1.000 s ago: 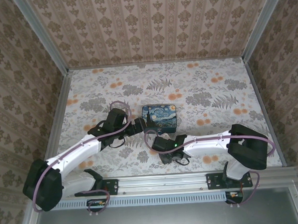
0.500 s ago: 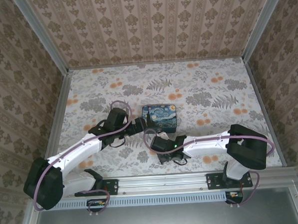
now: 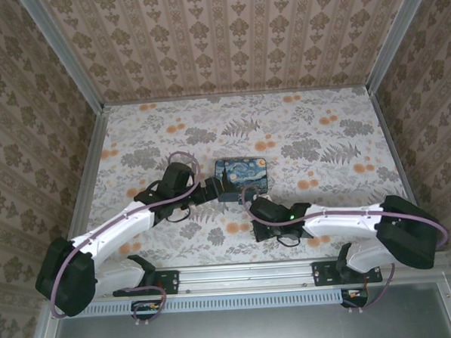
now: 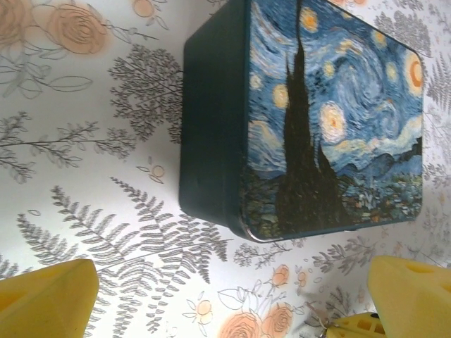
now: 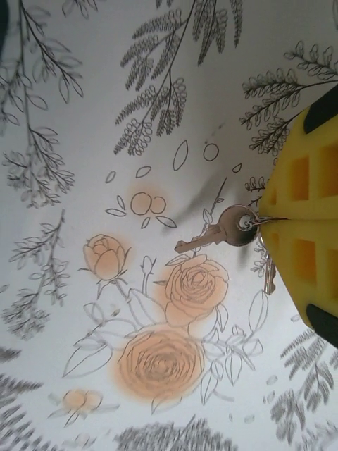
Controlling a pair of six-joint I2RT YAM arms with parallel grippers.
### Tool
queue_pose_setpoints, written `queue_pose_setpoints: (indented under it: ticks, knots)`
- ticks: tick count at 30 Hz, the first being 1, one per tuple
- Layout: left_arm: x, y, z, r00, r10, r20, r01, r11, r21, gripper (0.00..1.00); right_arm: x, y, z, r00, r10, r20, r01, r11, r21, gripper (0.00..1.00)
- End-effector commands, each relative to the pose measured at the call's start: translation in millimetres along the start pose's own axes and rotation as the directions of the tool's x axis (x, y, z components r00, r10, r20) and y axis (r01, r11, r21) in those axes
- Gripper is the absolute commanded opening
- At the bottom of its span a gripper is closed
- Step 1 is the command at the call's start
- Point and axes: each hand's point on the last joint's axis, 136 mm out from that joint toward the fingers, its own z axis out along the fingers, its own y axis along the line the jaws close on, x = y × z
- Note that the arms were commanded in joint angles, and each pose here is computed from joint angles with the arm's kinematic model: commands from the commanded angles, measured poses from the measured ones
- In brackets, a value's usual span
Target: Unlock the padlock with the key
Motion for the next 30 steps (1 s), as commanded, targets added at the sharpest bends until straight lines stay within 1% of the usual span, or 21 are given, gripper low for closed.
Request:
queue_pose_setpoints:
  ticks: [1, 5, 9, 13, 17, 26, 30]
  knots:
    - [-1.5, -22.9, 0.3, 1.000, -0.008, -0.009, 0.008, 0.997, 0.077, 1.00, -12.2, 7.7, -11.6, 0.996, 0.066, 0.052, -0.061, 0.994, -0.093, 0.00]
    - [7.0, -41.0, 7.0, 0.999, -0.007, -0.043, 0.012, 0.993, 0.115, 1.00, -22.8, 5.5, -21.8, 0.989, 0.120, 0.089, -0.107, 0.984, -0.143, 0.00]
    - [20.4, -59.3, 20.2, 0.996, -0.042, -0.084, 0.056, 0.983, 0.174, 0.98, -30.8, 7.2, -28.4, 0.983, 0.143, 0.112, -0.122, 0.977, -0.176, 0.00]
    - [33.8, -75.4, 32.7, 0.991, -0.051, -0.122, 0.076, 0.974, 0.213, 0.91, -38.9, 13.2, -33.9, 0.979, 0.155, 0.131, -0.125, 0.970, -0.209, 0.00]
    - [42.9, -85.6, 40.8, 0.988, -0.052, -0.144, 0.084, 0.971, 0.226, 0.83, -45.5, 19.3, -37.4, 0.977, 0.160, 0.142, -0.124, 0.965, -0.233, 0.00]
    - [53.8, -92.0, 51.7, 0.982, -0.063, -0.175, 0.102, 0.968, 0.228, 0.67, -59.7, 30.2, -46.7, 0.972, 0.160, 0.173, -0.110, 0.957, -0.267, 0.00]
    - [57.6, -95.1, 55.3, 0.980, -0.067, -0.187, 0.111, 0.965, 0.237, 0.65, -63.1, 32.7, -48.5, 0.971, 0.158, 0.179, -0.105, 0.956, -0.273, 0.00]
